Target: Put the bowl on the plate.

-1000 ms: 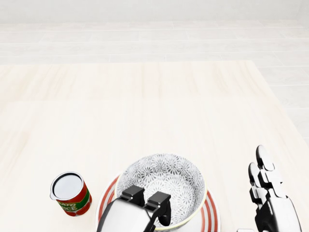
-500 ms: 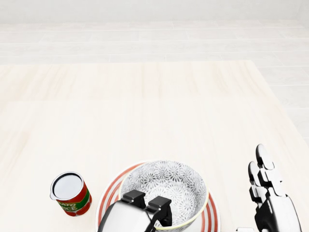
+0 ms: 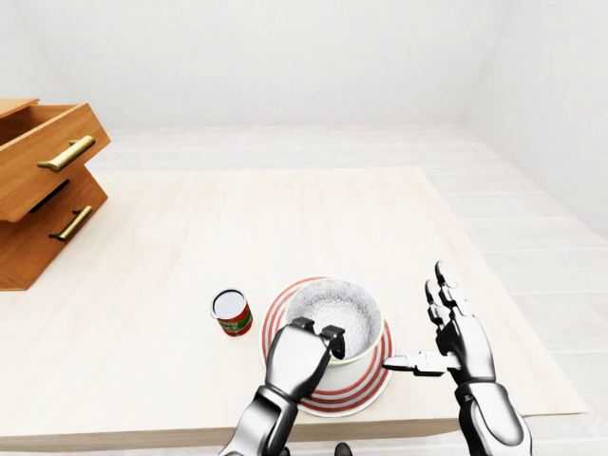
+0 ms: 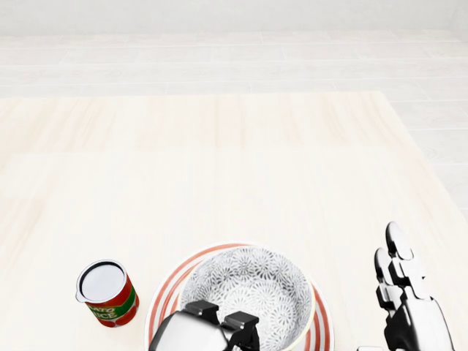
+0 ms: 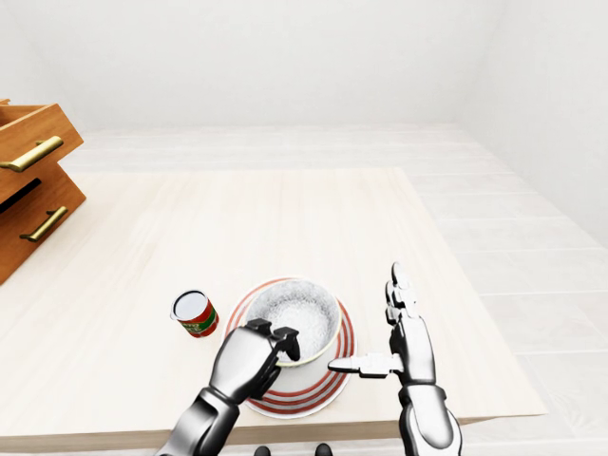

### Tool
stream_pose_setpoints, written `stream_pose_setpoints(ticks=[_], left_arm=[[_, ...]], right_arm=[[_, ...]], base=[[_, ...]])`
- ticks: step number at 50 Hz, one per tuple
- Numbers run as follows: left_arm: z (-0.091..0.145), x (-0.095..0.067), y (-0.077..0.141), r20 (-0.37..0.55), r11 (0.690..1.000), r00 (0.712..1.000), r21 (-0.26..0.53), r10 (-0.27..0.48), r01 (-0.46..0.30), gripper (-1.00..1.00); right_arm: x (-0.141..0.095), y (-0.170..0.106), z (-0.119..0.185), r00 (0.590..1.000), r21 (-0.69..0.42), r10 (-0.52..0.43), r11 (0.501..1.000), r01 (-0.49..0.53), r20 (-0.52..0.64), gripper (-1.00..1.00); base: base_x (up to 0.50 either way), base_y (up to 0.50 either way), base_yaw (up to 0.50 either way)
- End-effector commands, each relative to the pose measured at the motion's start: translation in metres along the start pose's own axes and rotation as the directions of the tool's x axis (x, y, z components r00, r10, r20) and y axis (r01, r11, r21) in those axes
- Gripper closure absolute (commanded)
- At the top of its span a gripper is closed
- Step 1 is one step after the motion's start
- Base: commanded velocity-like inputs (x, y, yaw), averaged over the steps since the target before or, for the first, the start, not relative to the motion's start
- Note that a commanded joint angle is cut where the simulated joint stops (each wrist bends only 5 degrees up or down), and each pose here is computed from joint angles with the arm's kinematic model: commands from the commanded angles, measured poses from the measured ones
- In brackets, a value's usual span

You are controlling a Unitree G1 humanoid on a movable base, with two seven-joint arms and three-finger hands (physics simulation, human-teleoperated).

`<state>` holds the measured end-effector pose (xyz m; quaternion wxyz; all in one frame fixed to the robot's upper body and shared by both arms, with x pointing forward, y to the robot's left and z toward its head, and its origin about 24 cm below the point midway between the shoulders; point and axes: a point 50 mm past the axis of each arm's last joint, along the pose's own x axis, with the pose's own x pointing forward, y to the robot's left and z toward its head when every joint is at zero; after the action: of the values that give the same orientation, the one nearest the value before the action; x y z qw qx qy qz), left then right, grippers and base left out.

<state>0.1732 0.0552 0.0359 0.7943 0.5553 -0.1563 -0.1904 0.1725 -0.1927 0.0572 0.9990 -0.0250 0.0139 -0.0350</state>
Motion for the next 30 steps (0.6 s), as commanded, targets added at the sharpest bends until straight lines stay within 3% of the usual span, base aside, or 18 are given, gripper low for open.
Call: stream_pose_setpoints(ticks=[1,12,16,18,30], left_arm=[[0.000,-0.003,0.003,0.002,1.000,1.000,-0.005,0.011,-0.011,0.37],[0.000,-0.007,0.005,0.001,1.000,1.000,0.000,0.002,-0.002,0.27],[0.001,-0.008,0.007,0.003,1.000,1.000,-0.003,0.001,-0.001,0.19],[0.001,-0.008,0.008,0.005,1.000,1.000,-0.001,-0.003,0.003,0.04],[0.001,-0.015,0.011,0.002,1.000,1.000,0.008,-0.015,0.015,0.03]], right_arm=[[0.000,0.000,-0.003,1.000,0.004,0.000,1.000,0.000,-0.013,-1.00],[0.000,0.001,-0.006,1.000,0.008,0.001,1.000,-0.001,-0.025,-1.00],[-0.001,0.001,-0.007,1.000,0.013,0.002,1.000,-0.001,-0.027,-1.00],[-0.001,0.001,-0.007,1.000,0.012,0.002,1.000,-0.001,-0.029,-1.00],[-0.002,0.001,-0.009,0.999,0.019,0.001,1.000,0.000,-0.037,-1.00]], base=[[0.00,0.00,0.00],[0.00,0.00,0.00],[0.00,0.00,0.00],[0.00,0.00,0.00],[0.00,0.00,0.00]])
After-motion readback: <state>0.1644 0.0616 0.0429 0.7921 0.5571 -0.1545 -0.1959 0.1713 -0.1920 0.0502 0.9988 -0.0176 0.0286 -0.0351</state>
